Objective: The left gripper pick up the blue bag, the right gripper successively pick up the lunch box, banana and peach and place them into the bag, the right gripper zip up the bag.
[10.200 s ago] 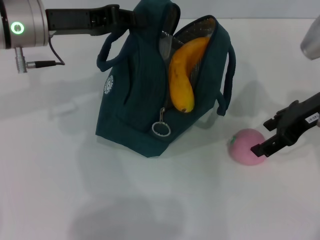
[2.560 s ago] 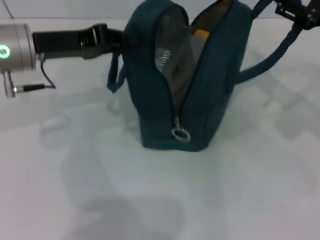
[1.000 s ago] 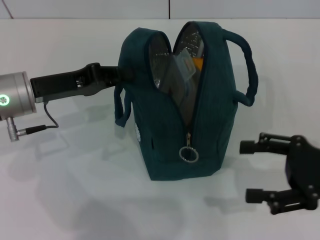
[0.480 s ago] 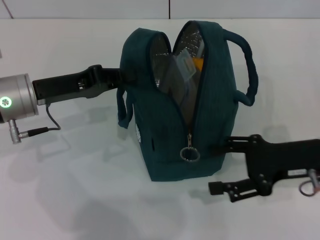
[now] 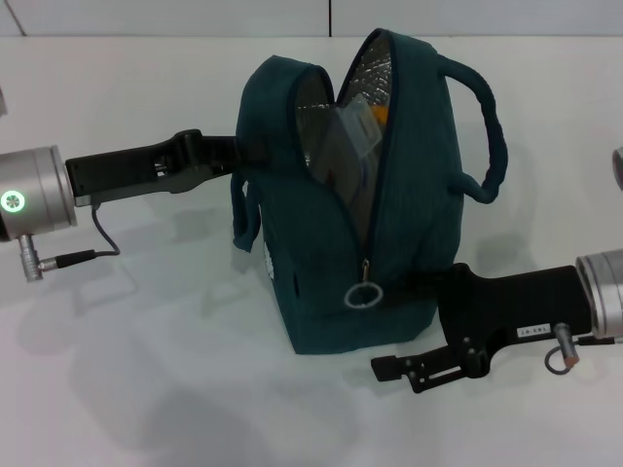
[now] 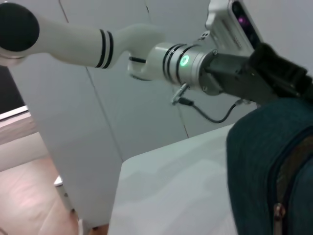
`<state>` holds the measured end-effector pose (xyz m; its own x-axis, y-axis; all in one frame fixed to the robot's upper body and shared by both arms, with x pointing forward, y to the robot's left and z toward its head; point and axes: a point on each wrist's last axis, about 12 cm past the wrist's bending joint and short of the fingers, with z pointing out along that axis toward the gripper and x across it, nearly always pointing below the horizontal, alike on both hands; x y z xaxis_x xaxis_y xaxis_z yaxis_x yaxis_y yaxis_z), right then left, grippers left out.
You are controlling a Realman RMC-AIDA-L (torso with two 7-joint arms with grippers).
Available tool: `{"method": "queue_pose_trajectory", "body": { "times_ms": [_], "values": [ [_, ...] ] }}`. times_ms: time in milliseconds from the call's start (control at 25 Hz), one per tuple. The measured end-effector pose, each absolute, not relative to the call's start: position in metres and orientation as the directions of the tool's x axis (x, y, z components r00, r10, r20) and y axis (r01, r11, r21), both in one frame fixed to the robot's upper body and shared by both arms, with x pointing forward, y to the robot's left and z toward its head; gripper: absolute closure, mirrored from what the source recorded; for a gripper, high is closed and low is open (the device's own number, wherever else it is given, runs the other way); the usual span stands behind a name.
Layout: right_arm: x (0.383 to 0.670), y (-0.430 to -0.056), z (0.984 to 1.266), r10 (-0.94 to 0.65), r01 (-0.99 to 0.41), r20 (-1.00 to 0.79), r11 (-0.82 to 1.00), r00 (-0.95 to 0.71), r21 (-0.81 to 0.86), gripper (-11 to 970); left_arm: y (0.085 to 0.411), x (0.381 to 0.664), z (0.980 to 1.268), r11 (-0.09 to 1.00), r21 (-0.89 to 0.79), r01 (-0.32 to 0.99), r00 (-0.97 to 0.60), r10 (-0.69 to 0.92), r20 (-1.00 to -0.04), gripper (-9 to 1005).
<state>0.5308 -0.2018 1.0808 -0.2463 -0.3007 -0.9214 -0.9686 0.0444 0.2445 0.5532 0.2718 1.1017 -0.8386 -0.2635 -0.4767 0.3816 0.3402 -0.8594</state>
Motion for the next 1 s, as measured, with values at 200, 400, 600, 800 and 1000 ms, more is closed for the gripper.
{"method": "queue_pose_trajectory", "body": {
  "times_ms": [200, 400, 600, 800, 1000],
  "values": [
    [0.537, -0.196, 1.08, -0.278, -0.969, -0.928, 0.093, -0.248, 0.231, 213, 0.271, 0.553, 1.102, 0.339, -0.858, 0.386, -0.838, -0.259, -0.48, 947],
    [0.536, -0.186, 1.077, -0.312, -0.973, -0.922, 0.073, -0.231, 0.219, 221, 0.271, 0.553, 1.102, 0.339, -0.857, 0.387, -0.838, -0.257, -0.481, 947],
    [0.537, -0.186, 1.078, -0.298, -0.972, -0.925, 0.084, -0.235, 0.22, 229, 0.271, 0.553, 1.102, 0.339, -0.857, 0.388, -0.838, -0.257, -0.481, 947],
    [0.54, -0.189, 1.078, -0.251, -0.97, -0.939, 0.13, -0.235, 0.207, 237, 0.271, 0.553, 1.102, 0.343, -0.853, 0.394, -0.835, -0.255, -0.488, 947],
    [0.542, -0.19, 1.077, -0.248, -0.966, -0.939, 0.159, -0.239, 0.204, 290, 0.272, 0.553, 1.102, 0.343, -0.852, 0.395, -0.834, -0.254, -0.489, 946]
  ]
}}
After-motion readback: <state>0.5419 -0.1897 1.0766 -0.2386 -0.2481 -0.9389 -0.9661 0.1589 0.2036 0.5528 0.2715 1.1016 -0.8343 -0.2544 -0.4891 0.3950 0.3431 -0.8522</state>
